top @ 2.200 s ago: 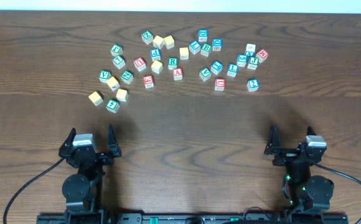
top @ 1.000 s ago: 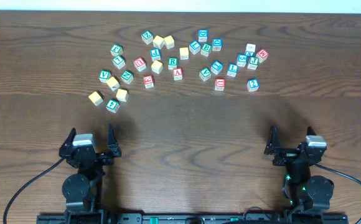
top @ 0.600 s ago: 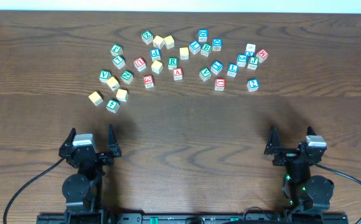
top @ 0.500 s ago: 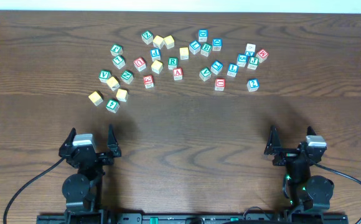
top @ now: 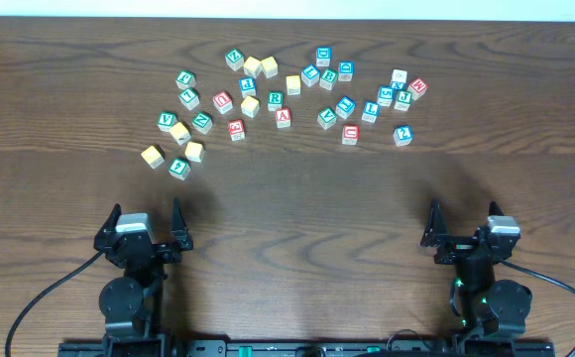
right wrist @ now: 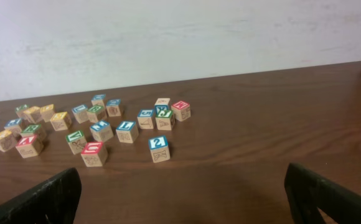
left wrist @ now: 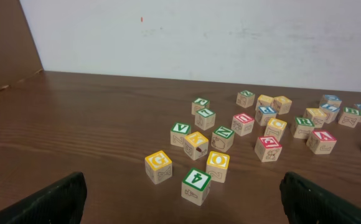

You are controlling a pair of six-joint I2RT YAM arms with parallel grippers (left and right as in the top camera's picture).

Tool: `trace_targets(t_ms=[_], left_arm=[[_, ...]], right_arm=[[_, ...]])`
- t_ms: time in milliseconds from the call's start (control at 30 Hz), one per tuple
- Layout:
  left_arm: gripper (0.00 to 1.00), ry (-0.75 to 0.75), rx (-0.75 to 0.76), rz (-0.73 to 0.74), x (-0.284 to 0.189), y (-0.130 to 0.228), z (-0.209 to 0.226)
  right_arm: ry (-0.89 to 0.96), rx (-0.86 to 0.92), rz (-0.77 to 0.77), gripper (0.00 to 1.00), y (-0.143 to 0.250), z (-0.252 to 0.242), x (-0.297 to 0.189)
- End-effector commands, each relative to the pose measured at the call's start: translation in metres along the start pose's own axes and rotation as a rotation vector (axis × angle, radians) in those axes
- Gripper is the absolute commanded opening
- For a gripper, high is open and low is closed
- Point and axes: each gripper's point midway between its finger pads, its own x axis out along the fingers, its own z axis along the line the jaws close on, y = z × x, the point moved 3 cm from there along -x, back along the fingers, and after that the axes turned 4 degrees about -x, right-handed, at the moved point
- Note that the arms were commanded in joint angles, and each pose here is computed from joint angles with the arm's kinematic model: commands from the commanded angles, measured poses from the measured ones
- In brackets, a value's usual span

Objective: Spell out CORL

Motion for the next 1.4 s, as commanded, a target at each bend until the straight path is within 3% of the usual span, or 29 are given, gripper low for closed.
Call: trace_targets(t_ms=[0, 1367], left_arm=[[0.98, -0.011, 0.007, 0.050, 0.000, 0.014, 0.002], [0.98, -0.008, 0.007, 0.023, -0.002, 0.002, 0.001]], right_arm=[[0.001, -0.006, 0.003, 0.99, 0.001, 0.000, 0.000], [0.003, -0.093, -0.066, 0.99, -0.013, 0.000, 0.000]])
